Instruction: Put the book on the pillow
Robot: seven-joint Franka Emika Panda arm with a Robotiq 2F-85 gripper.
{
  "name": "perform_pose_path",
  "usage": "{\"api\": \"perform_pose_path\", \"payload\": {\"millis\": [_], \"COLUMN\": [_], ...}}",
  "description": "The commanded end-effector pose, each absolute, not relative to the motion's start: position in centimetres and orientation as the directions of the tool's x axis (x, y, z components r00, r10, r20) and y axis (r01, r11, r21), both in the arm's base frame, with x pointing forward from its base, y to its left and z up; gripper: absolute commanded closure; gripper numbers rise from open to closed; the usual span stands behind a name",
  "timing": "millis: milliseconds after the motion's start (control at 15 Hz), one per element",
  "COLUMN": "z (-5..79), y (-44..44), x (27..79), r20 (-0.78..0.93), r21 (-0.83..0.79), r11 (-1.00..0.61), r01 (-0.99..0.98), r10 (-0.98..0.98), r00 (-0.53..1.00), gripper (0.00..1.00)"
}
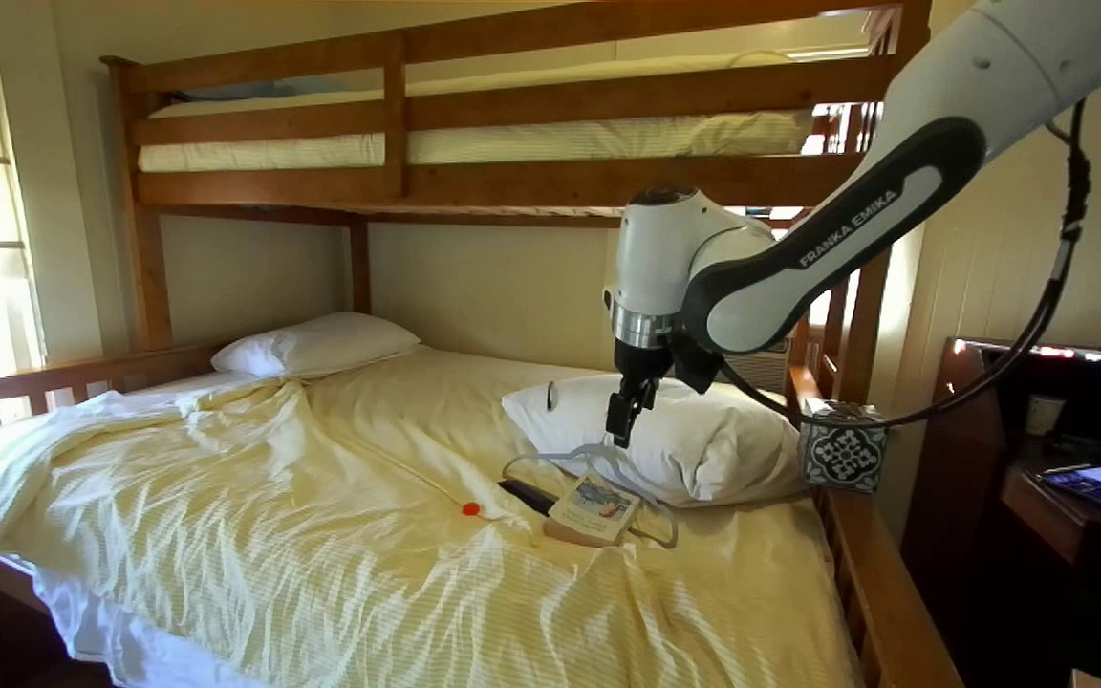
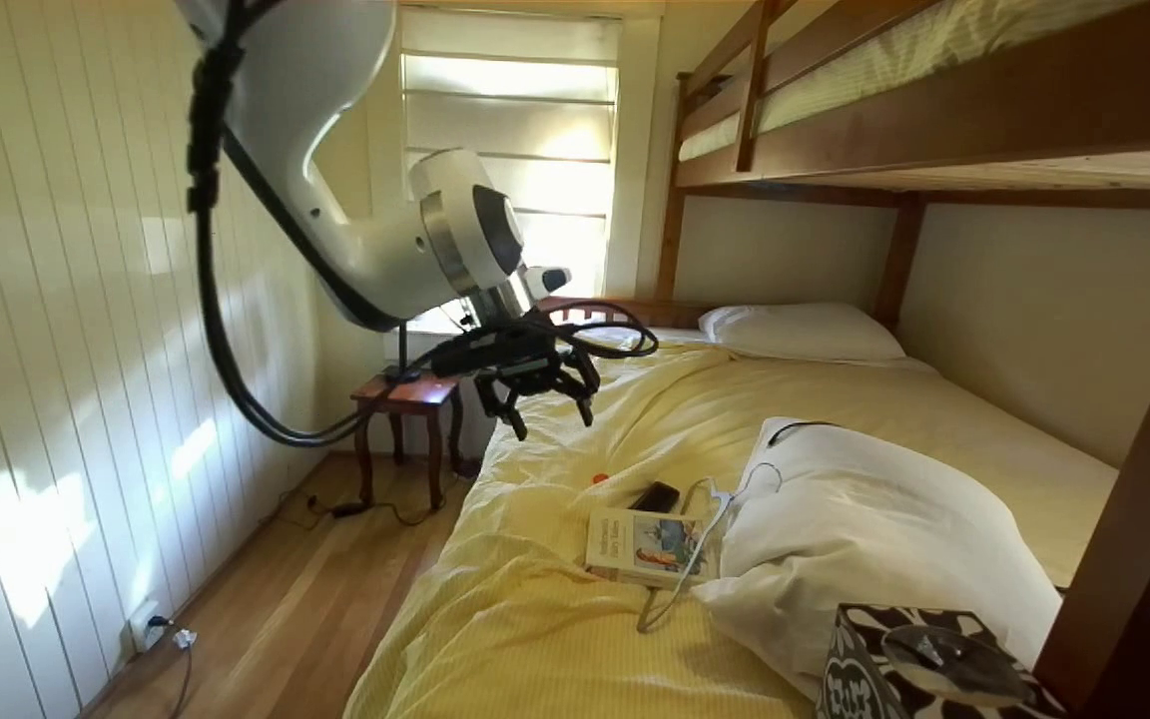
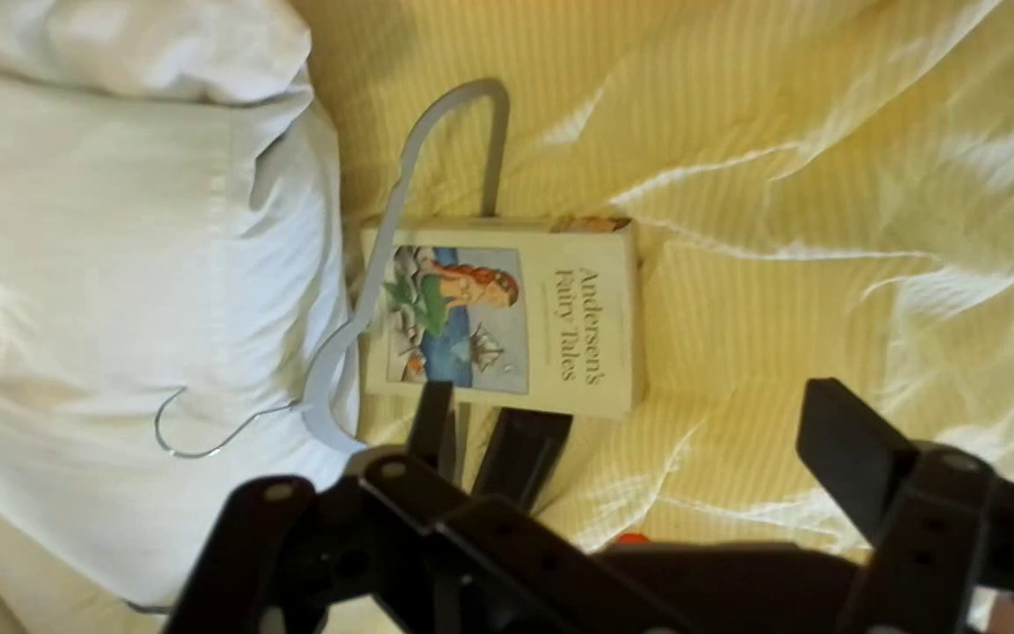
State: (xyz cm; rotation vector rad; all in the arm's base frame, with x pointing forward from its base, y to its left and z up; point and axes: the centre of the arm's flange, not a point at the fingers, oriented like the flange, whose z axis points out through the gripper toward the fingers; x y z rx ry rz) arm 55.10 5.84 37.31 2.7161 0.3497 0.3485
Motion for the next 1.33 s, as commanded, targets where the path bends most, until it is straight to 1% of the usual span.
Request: {"api": "perform_pose_path", "payload": {"millis": [0,133,400,533,733,933,1067,1267], "z": [36.4,35.0,36.0,33.6,27.8,23.5,21.6,19.7], "y": [5.7,5.5,5.7,7.1,8.7,10.4,10.7,10.4], "x": [56.2,57.0,56.8,57.3,58.7,60.0,61.2,63.2], "r20": [0.199,0.185,0.201,0.185,0.142,0.194,0.234,0.268], "r21": [0.425,0.426,0.429,0.443,0.455,0.511,0.559,0.588], "r11": [-0.886,-0.886,-0.885,-0.882,-0.88,-0.857,-0.829,-0.807], "r01": [0.186,0.185,0.181,0.162,0.135,0.072,0.014,-0.062], "r10": [0.292,0.285,0.289,0.266,0.222,0.196,0.174,0.122], "r00": [0.935,0.941,0.936,0.946,0.965,0.961,0.957,0.956], "gripper": [0.0,0.0,0.0,0.0,0.0,0.0,0.0,0.0]}}
